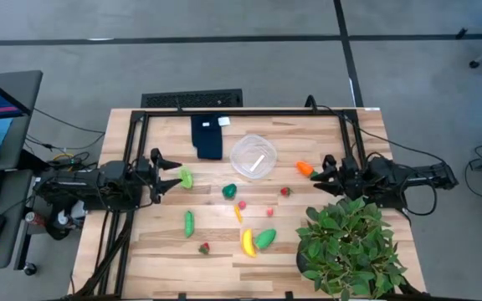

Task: Pick and placing Produce into tupperware
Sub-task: Put the orange carrot into the transparent container

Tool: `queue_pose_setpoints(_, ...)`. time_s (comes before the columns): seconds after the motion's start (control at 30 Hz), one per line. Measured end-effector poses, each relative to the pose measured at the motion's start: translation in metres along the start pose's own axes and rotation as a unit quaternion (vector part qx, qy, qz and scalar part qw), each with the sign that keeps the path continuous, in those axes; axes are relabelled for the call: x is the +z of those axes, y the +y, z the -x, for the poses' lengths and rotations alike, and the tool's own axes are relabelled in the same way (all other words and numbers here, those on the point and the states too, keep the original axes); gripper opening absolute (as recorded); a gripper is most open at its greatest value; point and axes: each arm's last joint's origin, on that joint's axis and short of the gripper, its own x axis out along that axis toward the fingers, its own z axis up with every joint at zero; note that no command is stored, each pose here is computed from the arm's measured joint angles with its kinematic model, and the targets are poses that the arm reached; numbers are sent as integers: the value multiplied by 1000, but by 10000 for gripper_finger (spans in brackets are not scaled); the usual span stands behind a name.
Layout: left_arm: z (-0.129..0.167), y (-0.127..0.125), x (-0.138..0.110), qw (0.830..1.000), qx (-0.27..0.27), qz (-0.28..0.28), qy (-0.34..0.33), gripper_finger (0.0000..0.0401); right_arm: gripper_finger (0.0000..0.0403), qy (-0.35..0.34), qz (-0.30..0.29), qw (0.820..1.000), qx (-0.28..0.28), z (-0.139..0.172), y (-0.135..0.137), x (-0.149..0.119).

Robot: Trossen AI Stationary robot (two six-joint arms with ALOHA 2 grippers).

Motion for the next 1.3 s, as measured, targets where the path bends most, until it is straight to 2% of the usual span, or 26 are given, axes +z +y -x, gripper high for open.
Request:
queue_pose_setpoints(0.07,0,0,0,1000,-1,-13,0,265,113,-3,-19,1000,-5,0,0,0)
queue_pose_setpoints(0.17,0,-1,0,998,-10,-58,2,265,113,-21,-19,999,-46,0,-3,1)
queue_pose_setpoints(0.23,0,-1,0,996,-12,-84,2,265,113,-23,-18,998,-50,0,-4,2)
queue_pose_setpoints(0.4,0,2,1,987,37,-156,-5,265,113,-25,-17,998,-55,0,-4,2)
queue_pose_setpoints(0.47,0,2,1,987,42,-157,-5,265,113,-8,10,998,-62,0,-5,-1)
queue_pose_setpoints(0.63,0,3,2,986,58,-158,-7,265,113,52,147,985,-77,1,-10,-11)
queue_pose_setpoints(0.8,0,3,2,985,60,-160,-7,265,113,56,193,976,-90,1,-12,-10)
queue_pose_setpoints(0.9,0,3,2,983,61,-171,-6,265,113,54,198,971,-125,2,-14,-7)
queue_pose_setpoints(1.1,0,3,1,984,61,-166,9,265,113,98,133,955,-247,13,-16,6)
queue_pose_setpoints(1.3,-3,4,-3,980,74,-183,37,265,113,126,111,924,-344,14,-22,4)
